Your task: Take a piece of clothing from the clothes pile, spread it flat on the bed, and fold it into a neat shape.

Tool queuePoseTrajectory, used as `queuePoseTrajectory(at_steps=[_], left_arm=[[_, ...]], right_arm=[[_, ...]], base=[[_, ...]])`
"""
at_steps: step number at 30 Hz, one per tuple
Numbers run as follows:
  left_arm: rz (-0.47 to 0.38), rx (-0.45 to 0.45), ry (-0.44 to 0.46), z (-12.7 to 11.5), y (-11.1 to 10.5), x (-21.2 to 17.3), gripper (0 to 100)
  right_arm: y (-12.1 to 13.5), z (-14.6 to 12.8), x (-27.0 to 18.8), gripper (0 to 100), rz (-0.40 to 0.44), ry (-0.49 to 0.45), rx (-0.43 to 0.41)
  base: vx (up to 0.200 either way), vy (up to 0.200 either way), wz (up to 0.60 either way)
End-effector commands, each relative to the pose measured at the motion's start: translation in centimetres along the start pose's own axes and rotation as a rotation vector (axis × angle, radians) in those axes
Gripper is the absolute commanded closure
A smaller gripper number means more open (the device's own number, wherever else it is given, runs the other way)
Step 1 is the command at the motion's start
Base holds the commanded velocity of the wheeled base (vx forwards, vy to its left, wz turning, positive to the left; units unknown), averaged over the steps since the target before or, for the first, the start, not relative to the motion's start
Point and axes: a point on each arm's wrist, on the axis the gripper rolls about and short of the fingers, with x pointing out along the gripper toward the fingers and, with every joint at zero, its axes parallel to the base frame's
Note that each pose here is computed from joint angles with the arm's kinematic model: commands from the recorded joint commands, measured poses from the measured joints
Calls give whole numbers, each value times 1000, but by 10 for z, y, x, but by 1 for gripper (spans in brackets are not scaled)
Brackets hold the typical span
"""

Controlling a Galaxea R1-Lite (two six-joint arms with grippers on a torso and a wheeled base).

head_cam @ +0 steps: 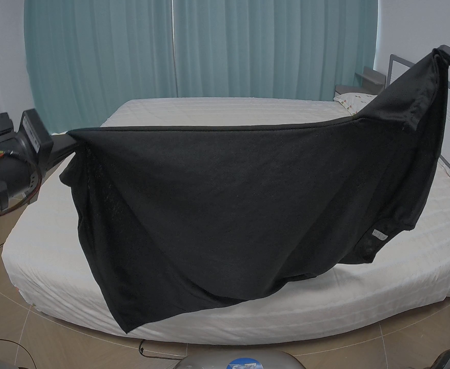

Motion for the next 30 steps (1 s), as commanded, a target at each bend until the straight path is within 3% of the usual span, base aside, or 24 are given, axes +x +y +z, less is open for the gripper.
queuePoseTrajectory(at_steps=[1, 17, 22, 27, 30], left_arm=[[58, -11, 21, 7, -3, 52, 100], [144, -15, 59, 4, 11, 128, 100], [216, -20, 105, -9, 34, 159, 100], [308, -38, 144, -22, 63, 203, 100], [350, -86, 175, -33, 80, 224, 100]], right_arm=[[-22, -26, 54, 100, -97, 61, -47], [-53, -68, 121, 100, -123, 82, -64], [-74, -89, 147, 100, -171, 122, -72], [-105, -129, 173, 100, -239, 208, -77], [-129, -155, 183, 100, -281, 249, -76]], base=[[200, 0, 0], [200, 0, 0], [200, 0, 0], [200, 0, 0], [0, 0, 0]])
